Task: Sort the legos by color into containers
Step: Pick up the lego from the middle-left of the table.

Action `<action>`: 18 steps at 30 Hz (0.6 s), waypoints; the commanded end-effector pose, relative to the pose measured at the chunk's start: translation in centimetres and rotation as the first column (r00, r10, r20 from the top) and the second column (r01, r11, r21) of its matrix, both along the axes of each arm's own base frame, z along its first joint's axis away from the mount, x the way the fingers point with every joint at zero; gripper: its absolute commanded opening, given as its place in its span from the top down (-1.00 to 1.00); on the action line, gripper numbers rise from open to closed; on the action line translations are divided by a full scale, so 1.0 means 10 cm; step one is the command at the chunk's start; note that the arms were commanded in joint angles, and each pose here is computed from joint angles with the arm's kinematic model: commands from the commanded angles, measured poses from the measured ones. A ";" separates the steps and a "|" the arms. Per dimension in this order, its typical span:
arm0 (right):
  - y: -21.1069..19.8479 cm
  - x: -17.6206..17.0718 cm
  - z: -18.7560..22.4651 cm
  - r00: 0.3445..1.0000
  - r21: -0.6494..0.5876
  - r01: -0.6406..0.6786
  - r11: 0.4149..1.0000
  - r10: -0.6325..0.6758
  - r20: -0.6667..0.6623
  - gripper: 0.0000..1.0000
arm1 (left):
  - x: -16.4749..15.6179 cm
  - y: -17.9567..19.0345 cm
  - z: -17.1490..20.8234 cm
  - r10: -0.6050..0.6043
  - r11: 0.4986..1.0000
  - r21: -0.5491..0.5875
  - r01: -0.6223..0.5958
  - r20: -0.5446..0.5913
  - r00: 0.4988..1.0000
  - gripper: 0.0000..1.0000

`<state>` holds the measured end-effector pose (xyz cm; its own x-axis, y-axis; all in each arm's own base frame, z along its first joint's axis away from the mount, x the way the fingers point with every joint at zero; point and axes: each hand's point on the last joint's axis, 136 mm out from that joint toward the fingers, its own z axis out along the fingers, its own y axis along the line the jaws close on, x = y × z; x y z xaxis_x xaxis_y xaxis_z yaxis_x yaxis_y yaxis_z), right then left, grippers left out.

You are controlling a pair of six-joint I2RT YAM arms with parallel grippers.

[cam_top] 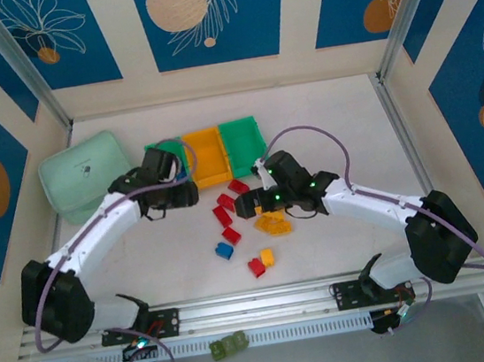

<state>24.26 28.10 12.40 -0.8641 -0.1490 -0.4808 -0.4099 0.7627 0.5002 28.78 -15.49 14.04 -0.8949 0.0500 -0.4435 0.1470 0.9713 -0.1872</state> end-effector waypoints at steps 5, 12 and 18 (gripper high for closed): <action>0.11 -0.35 -0.15 0.994 0.019 -0.038 0.999 0.040 -0.098 -0.98 | -0.57 -0.40 -0.16 -0.124 0.988 -0.099 0.120 -0.039 0.991 -0.40; 0.11 -0.44 -0.25 0.994 -0.005 0.001 1.000 -0.002 -0.112 -0.98 | -0.95 -0.59 -0.36 -0.217 0.971 -0.126 0.204 -0.099 0.971 -0.41; 0.00 -0.40 -0.28 0.994 -0.005 0.039 0.999 -0.039 -0.103 -0.98 | -1.12 -0.79 -0.54 -0.285 0.952 -0.150 0.268 -0.108 0.952 -0.41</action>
